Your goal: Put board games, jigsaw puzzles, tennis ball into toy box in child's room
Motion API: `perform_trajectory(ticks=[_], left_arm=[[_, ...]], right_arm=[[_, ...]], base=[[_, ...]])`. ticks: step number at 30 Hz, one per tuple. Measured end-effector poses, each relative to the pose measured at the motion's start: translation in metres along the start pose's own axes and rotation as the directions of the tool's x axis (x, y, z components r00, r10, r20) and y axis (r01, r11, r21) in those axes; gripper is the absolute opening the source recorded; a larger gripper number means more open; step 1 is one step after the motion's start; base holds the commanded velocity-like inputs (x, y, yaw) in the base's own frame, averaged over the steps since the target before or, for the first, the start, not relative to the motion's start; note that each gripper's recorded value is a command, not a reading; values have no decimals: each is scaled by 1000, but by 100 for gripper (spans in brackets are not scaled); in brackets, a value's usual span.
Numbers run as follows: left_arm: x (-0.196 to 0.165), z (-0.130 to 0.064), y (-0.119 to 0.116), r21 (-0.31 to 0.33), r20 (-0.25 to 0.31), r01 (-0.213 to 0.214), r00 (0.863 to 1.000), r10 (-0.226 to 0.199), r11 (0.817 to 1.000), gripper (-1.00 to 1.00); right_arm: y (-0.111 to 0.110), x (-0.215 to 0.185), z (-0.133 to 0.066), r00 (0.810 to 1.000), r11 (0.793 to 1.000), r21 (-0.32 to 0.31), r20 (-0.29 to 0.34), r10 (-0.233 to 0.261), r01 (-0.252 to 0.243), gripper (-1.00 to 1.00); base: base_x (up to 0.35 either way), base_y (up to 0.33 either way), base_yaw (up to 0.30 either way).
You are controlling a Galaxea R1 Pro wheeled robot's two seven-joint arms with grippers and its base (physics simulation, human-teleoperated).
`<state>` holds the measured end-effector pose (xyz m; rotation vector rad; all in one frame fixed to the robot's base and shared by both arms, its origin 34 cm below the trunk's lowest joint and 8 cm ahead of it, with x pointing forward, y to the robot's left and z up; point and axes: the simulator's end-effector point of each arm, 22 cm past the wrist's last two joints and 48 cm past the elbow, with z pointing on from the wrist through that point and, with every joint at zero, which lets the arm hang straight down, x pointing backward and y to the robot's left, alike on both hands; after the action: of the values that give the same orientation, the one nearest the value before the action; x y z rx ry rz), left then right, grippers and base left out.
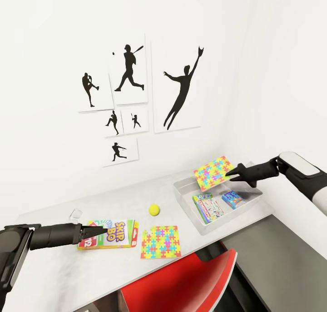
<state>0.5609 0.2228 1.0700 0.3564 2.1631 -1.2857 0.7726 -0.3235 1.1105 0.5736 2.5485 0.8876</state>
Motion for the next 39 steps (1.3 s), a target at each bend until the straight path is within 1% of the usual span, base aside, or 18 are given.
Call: perform_trajectory(ticks=[5, 9, 15, 19, 23, 28, 30, 33, 39], left_arm=[[0, 0, 0, -1, 0, 0, 1000, 0, 1000, 100], [0, 0, 0, -1, 0, 0, 1000, 0, 1000, 100], [0, -1, 0, -1, 0, 0, 1000, 0, 1000, 100], [0, -1, 0, -1, 0, 0, 1000, 0, 1000, 100], [-1, -2, 0, -1, 4, 0, 1000, 0, 1000, 100], [-1, -2, -7, 32, 3, 0, 1000, 0, 1000, 100], [-1, -3, -8, 40, 2, 0, 1000, 0, 999, 100], [-1, -3, -10, 46, 2, 0, 1000, 0, 999, 100], [-2, -5, -9, 44, 10, 1, 1000, -1, 999, 100]], right_arm=[[0, 0, -2, 1000, 1000, -2, 2, -4, 4, -100], [3, 3, 2, 1000, 1000, -5, -6, -7, 7, -100], [-3, 14, 12, 999, 999, 32, -36, -29, 30, -100], [2, 21, 21, 998, 999, 30, -54, -38, 40, -100], [5, 24, 24, 997, 999, 29, -60, -42, 43, -100], [5, 25, 25, 997, 999, 30, -63, -42, 44, -100], [2, 27, 26, 997, 998, 40, -67, -46, 49, -100], [-7, 33, 31, 995, 996, 70, -86, -57, 63, -100], [-9, 38, 33, 994, 996, 70, -99, -44, 51, -100]], base=[[0, 0, 0], [0, 0, 0], [0, 0, 0], [0, 0, 0], [0, 0, 0], [0, 0, 0], [0, 0, 0], [0, 0, 0], [0, 0, 0]])
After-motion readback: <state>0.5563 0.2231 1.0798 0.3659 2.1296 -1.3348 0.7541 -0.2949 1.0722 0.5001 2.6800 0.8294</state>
